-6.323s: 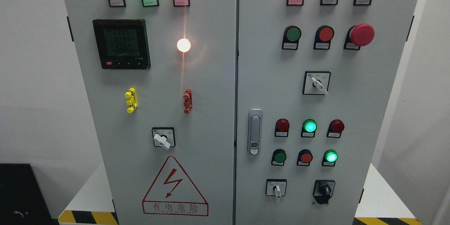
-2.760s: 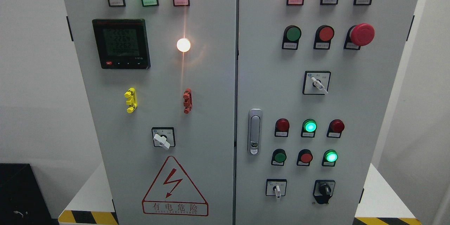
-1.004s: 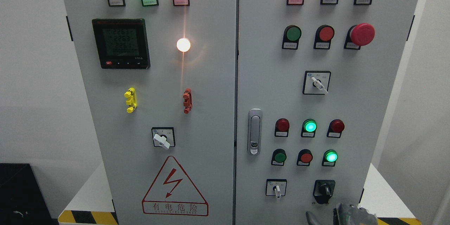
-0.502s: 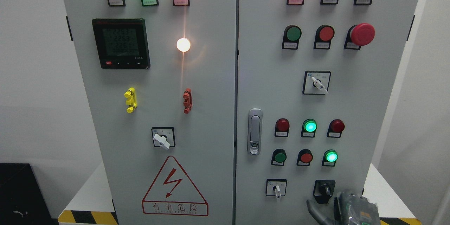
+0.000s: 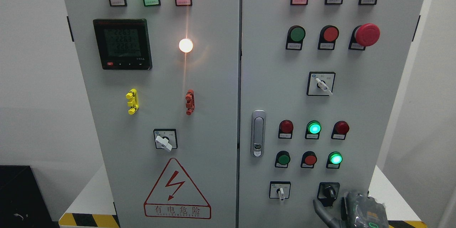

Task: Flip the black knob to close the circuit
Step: 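Raise the right hand up to the black rotary knob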

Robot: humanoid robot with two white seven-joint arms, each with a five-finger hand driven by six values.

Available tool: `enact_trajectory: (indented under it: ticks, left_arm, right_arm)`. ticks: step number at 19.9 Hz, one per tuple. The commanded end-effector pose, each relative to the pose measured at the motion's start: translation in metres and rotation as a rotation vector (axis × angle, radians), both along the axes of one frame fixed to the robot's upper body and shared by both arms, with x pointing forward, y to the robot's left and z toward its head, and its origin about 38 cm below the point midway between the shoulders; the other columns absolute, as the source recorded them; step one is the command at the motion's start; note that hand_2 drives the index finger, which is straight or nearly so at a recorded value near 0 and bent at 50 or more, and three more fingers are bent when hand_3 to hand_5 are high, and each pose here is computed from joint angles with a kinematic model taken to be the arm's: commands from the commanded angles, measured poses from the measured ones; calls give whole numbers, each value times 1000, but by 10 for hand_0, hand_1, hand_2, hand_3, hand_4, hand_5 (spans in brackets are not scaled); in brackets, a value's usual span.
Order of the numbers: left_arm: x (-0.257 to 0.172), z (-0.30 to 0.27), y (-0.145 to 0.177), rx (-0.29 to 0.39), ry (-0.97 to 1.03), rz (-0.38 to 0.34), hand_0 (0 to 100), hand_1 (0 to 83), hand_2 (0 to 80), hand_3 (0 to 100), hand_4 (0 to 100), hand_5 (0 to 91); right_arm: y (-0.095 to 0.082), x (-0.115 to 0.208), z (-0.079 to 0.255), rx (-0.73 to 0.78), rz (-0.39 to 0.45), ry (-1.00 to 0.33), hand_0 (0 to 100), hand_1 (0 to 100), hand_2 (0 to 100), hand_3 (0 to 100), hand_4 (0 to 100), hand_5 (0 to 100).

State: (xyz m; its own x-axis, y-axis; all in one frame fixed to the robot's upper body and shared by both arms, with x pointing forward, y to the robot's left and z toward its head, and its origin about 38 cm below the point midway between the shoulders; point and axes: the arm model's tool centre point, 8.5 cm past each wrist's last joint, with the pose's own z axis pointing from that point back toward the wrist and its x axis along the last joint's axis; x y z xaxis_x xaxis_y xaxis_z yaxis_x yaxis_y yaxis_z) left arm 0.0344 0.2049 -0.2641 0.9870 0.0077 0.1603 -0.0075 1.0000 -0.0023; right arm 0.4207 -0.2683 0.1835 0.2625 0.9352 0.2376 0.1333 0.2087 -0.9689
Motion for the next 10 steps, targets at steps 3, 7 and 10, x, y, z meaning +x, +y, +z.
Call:
enact_trajectory:
  ticks: [3,7,10]
  left_arm:
    - [-4,0,0,1,6,1,120,556,0,0,0,0]
    - [-4,0,0,1,6,1,120,556,0,0,0,0]
    - [-4,0,0,1,6,1,120,556,0,0,0,0]
  right_arm:
    - [-9,1,-4,-9,-29,-7,0,0,954,1000,956,957]
    - [-16,0,-7,-7,-47,-2,0,0,950,1000,957,954]
    - [-16,0,-8,-7,-49,-2,0,0,950,1000,957,953]
